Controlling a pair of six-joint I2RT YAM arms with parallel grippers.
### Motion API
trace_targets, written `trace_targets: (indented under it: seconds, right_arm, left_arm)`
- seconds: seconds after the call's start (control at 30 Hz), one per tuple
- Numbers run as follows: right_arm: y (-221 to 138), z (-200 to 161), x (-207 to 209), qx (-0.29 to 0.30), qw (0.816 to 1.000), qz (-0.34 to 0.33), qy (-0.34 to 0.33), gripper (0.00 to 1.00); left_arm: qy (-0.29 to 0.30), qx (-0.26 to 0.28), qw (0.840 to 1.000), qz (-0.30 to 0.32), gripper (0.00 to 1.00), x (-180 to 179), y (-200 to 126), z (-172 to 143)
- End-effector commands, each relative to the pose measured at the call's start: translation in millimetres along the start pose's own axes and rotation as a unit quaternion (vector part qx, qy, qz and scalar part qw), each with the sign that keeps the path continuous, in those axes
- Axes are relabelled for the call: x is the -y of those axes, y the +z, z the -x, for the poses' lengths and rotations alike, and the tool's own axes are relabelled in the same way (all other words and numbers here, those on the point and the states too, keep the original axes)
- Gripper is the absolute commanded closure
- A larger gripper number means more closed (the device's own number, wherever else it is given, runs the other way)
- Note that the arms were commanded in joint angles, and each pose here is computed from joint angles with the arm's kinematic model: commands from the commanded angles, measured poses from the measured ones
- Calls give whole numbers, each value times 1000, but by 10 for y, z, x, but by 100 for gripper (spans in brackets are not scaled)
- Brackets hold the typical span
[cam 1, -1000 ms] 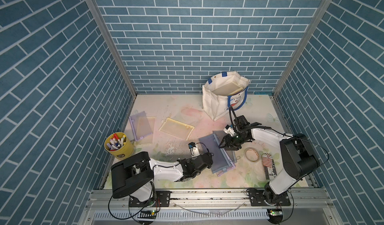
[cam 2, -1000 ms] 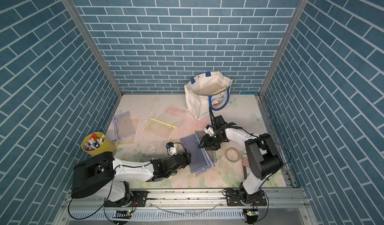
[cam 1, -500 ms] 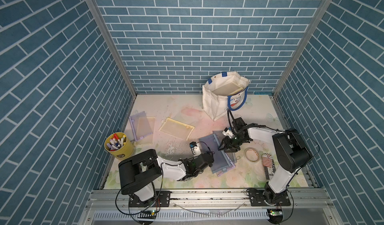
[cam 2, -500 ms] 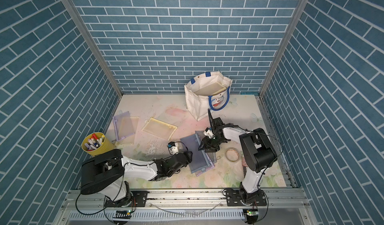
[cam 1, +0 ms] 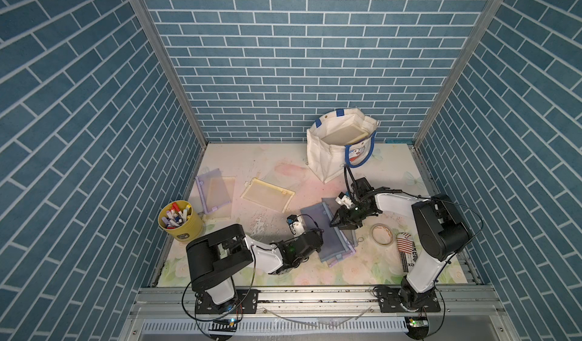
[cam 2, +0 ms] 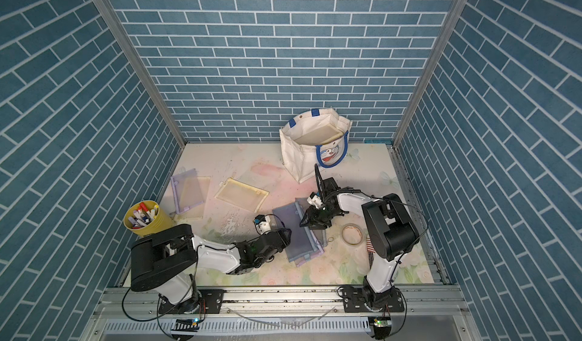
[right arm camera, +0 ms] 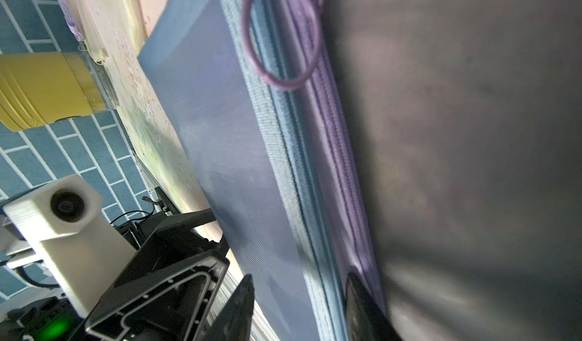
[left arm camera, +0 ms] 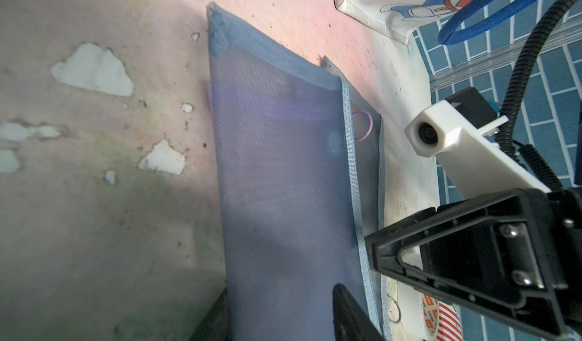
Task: Put the pencil pouch into the canvas bag
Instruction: Pick up the pencil pouch.
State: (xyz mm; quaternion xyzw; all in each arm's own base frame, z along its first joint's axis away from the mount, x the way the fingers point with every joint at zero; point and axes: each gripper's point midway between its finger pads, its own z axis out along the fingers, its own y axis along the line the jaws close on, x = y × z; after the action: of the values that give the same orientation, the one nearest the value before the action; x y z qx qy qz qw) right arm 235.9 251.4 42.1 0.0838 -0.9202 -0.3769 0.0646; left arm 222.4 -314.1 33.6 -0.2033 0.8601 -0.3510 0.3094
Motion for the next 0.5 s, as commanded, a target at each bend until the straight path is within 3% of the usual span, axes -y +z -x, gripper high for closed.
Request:
trace_targets:
  seconds: [0.0,0.23,0.47]
  right_arm:
    - [40,8,-89,-7,1000,18,-14,54]
    - [21,21,-173,-3,999,29,-22,58]
    - [-24,8,-243,1,999,40,-23,60]
  left_arm:
    - [19,-15,999,24,51,-170,33,-64]
    - [20,-3,1000,20,62,-143,-47,13]
    - [35,7,999,14,90,-28,-155,112]
